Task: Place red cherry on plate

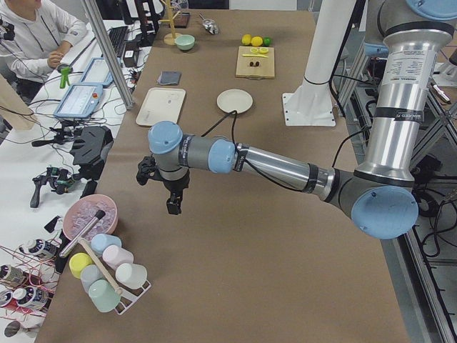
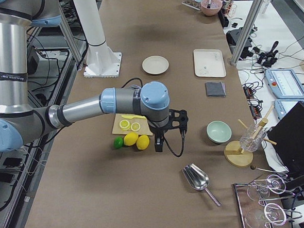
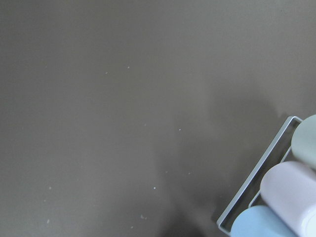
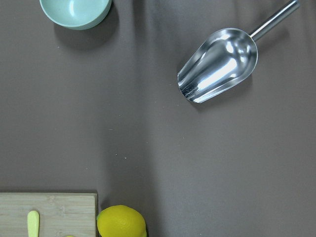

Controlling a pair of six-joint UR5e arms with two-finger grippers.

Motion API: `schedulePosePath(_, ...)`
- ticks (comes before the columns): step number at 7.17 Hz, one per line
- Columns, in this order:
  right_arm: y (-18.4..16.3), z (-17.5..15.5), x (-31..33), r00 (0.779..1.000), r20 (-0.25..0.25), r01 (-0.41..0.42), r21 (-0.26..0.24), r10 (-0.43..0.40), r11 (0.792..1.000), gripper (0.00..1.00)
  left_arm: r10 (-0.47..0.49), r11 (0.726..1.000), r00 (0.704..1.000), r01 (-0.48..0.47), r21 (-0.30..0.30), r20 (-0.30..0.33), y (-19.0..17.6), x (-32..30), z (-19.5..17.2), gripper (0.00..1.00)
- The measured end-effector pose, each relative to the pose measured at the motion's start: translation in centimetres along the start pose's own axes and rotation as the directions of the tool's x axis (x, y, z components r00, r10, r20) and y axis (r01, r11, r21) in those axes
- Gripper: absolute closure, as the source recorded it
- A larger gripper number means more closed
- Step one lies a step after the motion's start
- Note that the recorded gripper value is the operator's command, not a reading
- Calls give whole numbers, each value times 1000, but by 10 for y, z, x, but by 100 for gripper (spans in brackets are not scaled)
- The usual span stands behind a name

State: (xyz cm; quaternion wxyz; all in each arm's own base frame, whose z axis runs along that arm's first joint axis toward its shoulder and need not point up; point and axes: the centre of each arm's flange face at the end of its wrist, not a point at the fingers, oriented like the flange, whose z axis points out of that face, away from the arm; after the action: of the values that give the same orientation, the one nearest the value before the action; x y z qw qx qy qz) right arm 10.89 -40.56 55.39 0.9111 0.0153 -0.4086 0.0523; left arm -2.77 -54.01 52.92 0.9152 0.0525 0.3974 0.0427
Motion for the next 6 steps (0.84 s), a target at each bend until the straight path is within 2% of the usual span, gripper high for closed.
schedulePosePath(3, -3, 5, -10, 999, 25, -30, -6, 30, 1000, 0, 0, 1000, 1000, 0, 6, 4, 4, 1, -3, 2)
schedulePosePath(6, -12, -7, -25, 999, 40, 27, 57, -29, 998, 0, 4, 1000, 1000, -4, 11, 4, 4, 4, -5, 2)
